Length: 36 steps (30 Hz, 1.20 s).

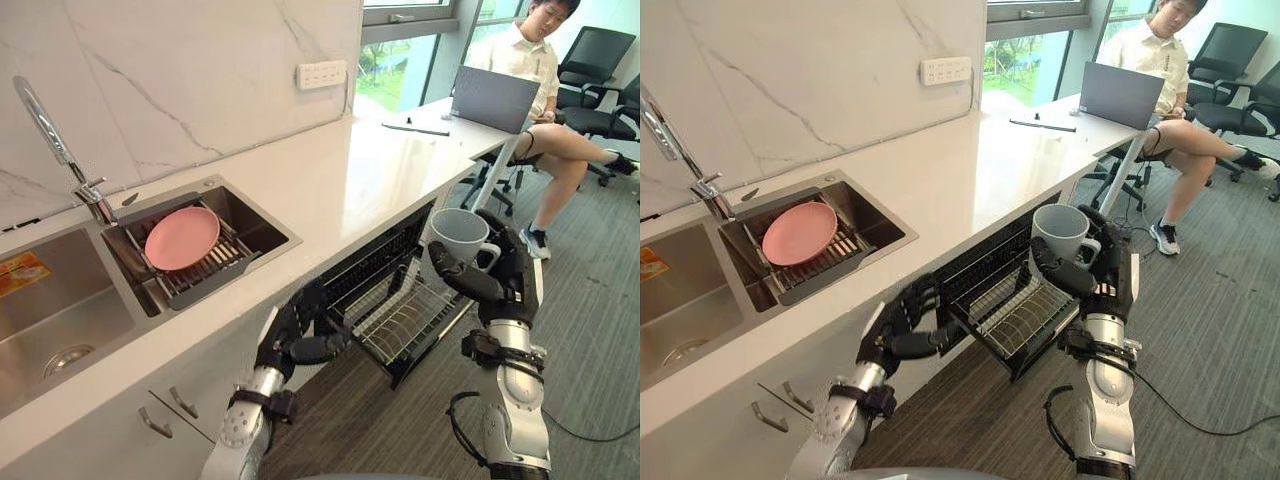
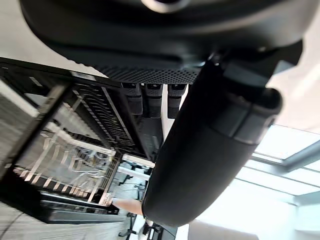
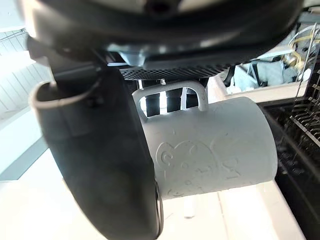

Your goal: Walk over to the sink, pick up the cup, carry it to the dishwasher, place the cup inside the dishwasher, then close the dishwasher door

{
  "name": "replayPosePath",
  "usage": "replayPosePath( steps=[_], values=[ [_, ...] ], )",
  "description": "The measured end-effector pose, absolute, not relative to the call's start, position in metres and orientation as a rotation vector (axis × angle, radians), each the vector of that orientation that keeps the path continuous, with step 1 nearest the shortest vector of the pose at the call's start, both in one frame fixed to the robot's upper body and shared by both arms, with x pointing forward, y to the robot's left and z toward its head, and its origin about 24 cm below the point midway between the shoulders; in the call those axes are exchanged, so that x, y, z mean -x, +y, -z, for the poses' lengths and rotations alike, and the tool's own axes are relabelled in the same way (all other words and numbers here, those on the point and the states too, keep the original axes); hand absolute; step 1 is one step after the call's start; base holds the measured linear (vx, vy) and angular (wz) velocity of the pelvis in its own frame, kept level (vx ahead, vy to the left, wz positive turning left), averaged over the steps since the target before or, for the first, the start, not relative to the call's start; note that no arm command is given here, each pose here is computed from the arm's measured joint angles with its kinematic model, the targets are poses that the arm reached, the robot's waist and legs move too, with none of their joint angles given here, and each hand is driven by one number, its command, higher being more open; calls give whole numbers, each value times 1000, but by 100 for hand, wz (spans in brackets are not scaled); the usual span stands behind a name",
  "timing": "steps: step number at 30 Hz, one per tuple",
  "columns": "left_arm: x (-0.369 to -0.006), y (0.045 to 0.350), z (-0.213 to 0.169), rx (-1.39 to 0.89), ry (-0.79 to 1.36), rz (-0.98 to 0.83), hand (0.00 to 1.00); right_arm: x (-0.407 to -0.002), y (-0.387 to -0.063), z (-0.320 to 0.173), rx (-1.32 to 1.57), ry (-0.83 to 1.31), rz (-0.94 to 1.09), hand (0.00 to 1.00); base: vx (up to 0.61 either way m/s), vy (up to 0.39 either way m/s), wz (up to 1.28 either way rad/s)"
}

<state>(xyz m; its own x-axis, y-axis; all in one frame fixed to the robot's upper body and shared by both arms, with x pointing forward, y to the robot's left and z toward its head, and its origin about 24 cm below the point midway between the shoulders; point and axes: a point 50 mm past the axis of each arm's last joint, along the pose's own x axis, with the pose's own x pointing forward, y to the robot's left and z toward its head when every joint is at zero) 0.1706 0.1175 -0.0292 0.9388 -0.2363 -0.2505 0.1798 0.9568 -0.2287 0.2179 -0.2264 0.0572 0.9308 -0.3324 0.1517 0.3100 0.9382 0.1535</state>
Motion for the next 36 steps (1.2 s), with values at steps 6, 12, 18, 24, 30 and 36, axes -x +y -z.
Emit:
replayPosePath(
  steps=[6,12,18,24,30,36],
  values=[
    [-147,124,68,188,471,197,90,-214,-232,-27,-98,-39,362,30,-13,0,2],
    [-114,155,113,109,720,70,90,-210,-234,-5,-76,61,394,30,9,-7,10],
    [-91,187,134,23,860,-82,90,-212,-233,8,-32,127,404,30,44,-3,6],
    [-99,197,140,13,887,-160,90,-237,-231,0,8,100,382,30,-21,-3,5],
    [-121,200,135,7,836,-191,90,-270,-239,-31,89,2,390,30,-53,24,13],
    [-146,202,125,23,752,-226,90,-301,-245,-66,173,-95,385,30,-67,12,10]
  ],
)
